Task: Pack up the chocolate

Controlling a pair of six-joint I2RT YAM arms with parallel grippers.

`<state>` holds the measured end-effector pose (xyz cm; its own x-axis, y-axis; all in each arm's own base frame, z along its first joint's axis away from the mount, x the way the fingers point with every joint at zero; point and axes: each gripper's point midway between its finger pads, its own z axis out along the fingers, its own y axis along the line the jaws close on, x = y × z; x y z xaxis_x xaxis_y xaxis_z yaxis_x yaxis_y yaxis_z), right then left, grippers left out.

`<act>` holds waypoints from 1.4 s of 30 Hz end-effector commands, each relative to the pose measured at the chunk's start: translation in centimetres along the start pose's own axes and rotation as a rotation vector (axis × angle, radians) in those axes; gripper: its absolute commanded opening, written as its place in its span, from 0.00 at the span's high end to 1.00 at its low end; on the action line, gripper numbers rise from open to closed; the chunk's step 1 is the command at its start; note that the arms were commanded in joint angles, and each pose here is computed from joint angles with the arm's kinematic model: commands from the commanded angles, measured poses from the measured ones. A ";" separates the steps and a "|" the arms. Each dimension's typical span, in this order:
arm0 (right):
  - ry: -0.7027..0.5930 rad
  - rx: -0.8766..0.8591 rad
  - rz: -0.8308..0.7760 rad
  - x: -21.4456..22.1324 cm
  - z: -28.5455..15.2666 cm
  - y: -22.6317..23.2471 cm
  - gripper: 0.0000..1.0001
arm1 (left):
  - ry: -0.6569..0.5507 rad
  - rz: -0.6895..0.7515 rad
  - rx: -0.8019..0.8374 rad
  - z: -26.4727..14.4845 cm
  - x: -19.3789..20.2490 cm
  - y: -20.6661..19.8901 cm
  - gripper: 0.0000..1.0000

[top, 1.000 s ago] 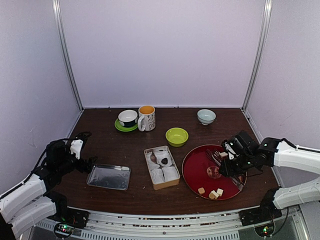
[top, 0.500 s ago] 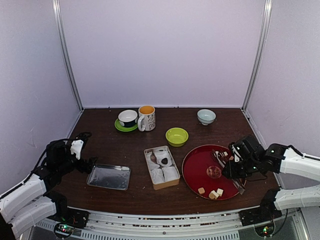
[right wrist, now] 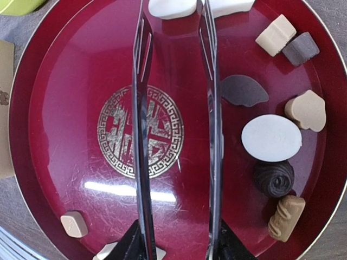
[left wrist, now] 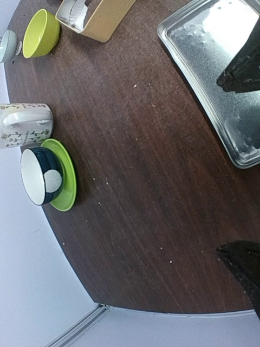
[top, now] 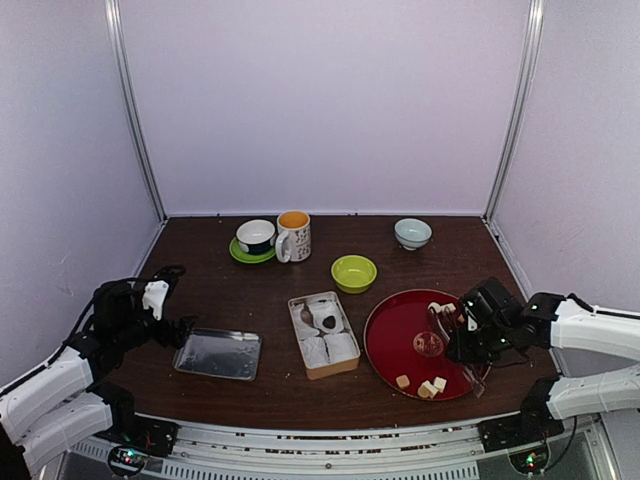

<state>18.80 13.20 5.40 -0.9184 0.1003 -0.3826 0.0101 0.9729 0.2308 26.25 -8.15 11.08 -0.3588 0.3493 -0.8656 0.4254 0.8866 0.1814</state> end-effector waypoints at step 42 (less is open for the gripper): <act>-0.020 -0.062 -0.100 -4.6 0.2 2.5 0.73 | -0.028 0.015 0.010 0.1 -0.9 0.0 0.02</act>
<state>22.51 14.49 5.81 -0.9222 0.0142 -0.3864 -0.0731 0.9749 0.2103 26.17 -8.35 10.68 -0.3684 0.3547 -0.8593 0.4396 0.8810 0.1752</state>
